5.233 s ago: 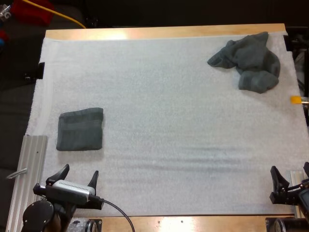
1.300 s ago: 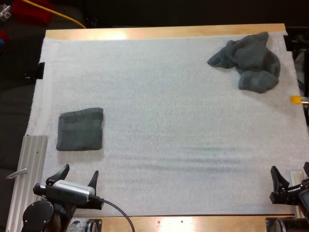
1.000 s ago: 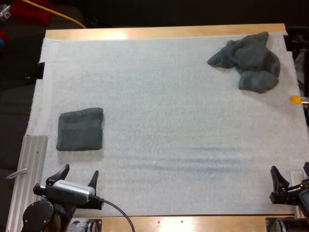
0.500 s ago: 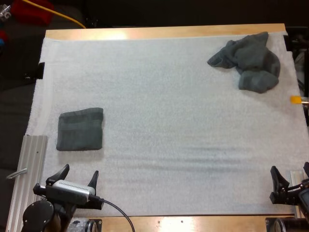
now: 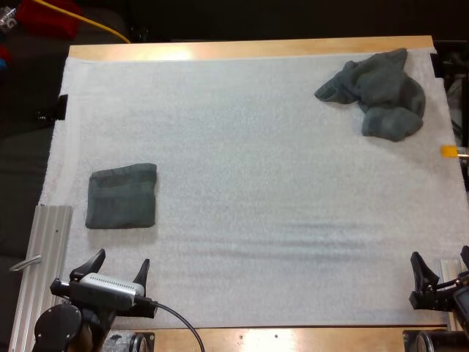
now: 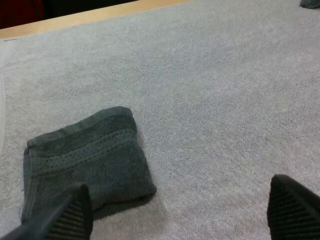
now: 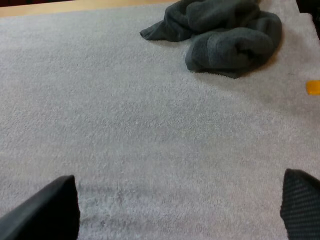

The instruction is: Pick towel from pile, fold and stack

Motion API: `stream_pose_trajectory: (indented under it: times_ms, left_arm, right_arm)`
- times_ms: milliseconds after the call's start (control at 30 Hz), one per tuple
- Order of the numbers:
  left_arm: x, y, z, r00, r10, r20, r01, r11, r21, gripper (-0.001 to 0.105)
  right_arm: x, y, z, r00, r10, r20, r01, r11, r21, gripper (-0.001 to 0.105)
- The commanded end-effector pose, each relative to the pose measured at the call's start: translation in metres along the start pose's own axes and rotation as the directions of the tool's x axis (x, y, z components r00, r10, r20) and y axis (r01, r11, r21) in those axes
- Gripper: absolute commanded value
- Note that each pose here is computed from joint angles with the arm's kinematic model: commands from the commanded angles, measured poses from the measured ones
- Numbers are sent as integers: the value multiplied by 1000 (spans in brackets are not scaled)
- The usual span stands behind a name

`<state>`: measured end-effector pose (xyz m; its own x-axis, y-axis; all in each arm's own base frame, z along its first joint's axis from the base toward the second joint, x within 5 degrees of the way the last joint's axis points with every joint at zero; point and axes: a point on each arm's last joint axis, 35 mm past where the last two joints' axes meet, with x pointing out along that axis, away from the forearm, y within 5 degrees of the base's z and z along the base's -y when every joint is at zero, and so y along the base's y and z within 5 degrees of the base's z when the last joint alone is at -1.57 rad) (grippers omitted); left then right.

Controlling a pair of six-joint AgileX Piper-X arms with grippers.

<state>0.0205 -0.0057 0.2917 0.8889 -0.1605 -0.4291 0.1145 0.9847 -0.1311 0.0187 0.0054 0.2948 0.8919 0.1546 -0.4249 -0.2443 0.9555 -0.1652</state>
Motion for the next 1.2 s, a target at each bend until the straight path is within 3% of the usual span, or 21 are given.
stream_pose_trajectory:
  times_ms: [0, 1033, 1167]
  left_arm:
    - [2, 0, 2, 1000, 4, -2, -4, 1000, -3, 69]
    - [2, 0, 2, 1000, 4, -2, -4, 1000, -3, 69]
    - [2, 2, 5, 998, 53, 22, -53, 999, 0, 69]
  right_arm:
    - [2, -1, 1, 1000, 0, -8, 0, 1000, -6, 79]
    - [2, -1, 1, 1000, 0, -8, 0, 1000, -6, 79]
    - [2, -1, 1, 1000, 0, -8, 0, 1000, -6, 79]
